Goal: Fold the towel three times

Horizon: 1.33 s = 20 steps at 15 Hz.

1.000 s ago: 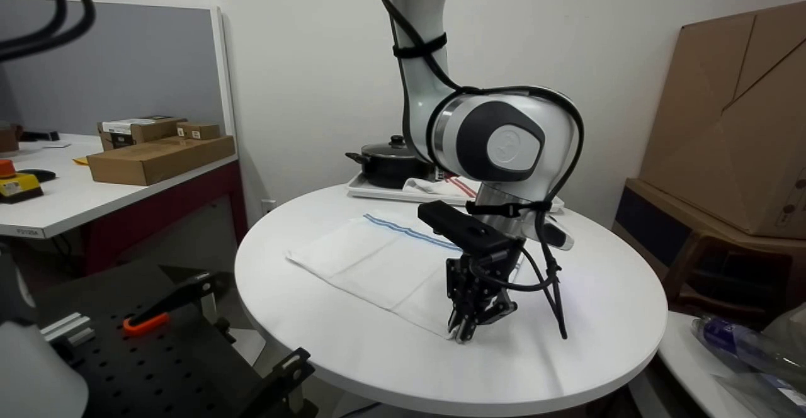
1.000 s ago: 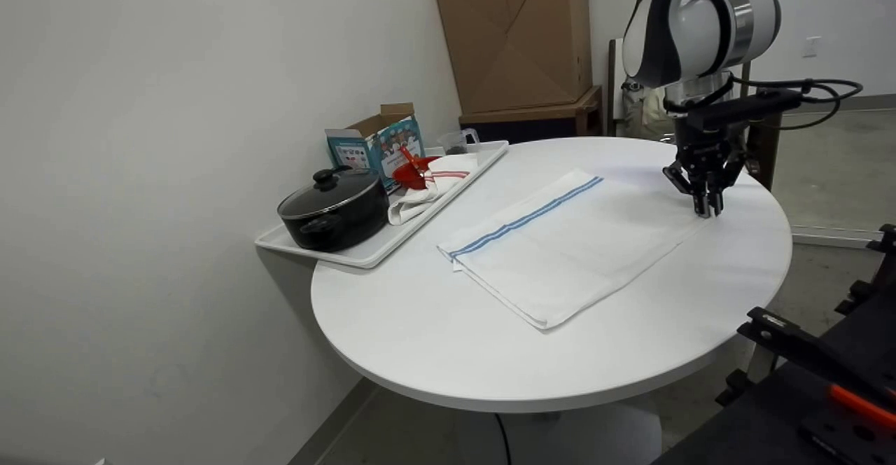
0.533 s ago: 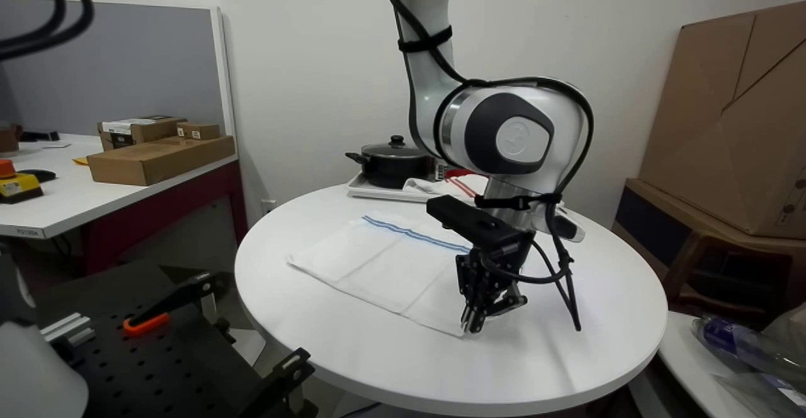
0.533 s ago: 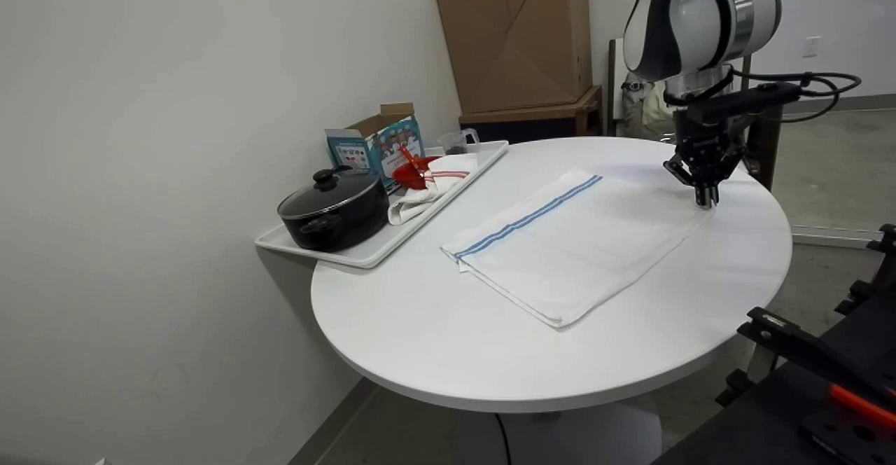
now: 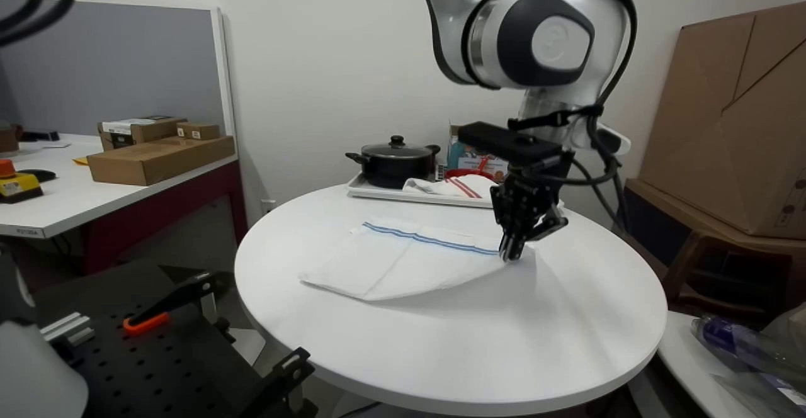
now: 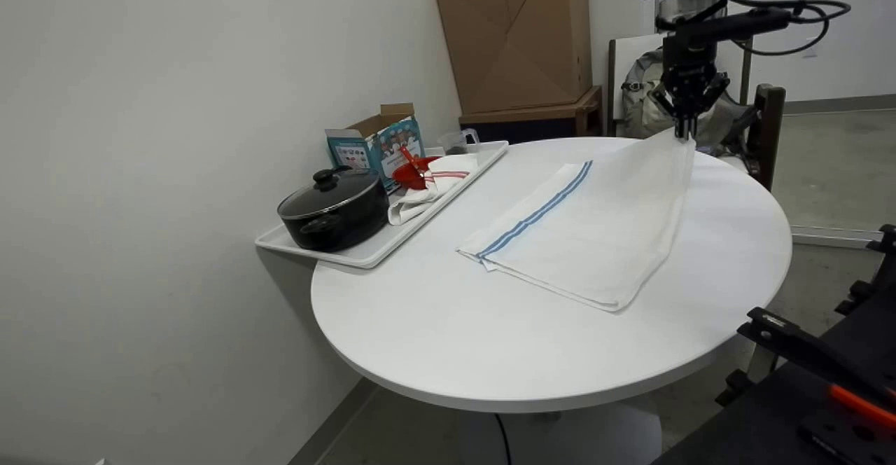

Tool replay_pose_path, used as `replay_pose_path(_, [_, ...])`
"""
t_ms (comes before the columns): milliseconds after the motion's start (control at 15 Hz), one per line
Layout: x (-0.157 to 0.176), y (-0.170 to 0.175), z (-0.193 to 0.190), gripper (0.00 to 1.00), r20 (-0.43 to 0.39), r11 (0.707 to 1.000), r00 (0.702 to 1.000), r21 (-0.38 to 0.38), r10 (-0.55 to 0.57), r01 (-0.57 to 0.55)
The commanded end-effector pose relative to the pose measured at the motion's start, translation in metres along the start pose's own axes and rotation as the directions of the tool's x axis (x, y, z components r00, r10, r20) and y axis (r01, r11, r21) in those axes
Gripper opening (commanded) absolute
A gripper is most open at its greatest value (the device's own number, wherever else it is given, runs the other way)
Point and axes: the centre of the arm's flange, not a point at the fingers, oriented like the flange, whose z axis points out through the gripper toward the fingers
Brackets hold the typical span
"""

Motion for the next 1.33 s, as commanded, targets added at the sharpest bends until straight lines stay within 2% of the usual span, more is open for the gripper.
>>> replay_pose_path(0, [0.0, -0.01, -0.052, 0.01, -0.028, 1.0, 1.0, 0.028, -0.003, 0.003])
replay_pose_path(267, [-0.01, -0.059, -0.062, 0.01, 0.01, 0.99, 0.99, -0.007, -0.142, 0.142])
replay_pose_path(533, [-0.036, -0.118, -0.033, 0.01, 0.151, 0.946, 0.937, -0.034, -0.314, 0.322])
replay_pose_path(667, [-0.055, -0.139, -0.015, 0.01, 0.234, 0.918, 0.896, -0.031, -0.378, 0.395])
replay_pose_path(867, [-0.087, -0.151, 0.007, 0.01, 0.367, 0.877, 0.818, -0.014, -0.443, 0.481])
replay_pose_path(1133, [-0.117, -0.141, 0.027, 0.01, 0.548, 0.828, 0.692, -0.001, -0.469, 0.561])
replay_pose_path(1267, [-0.125, -0.132, 0.032, 0.01, 0.614, 0.818, 0.648, -0.007, -0.451, 0.575])
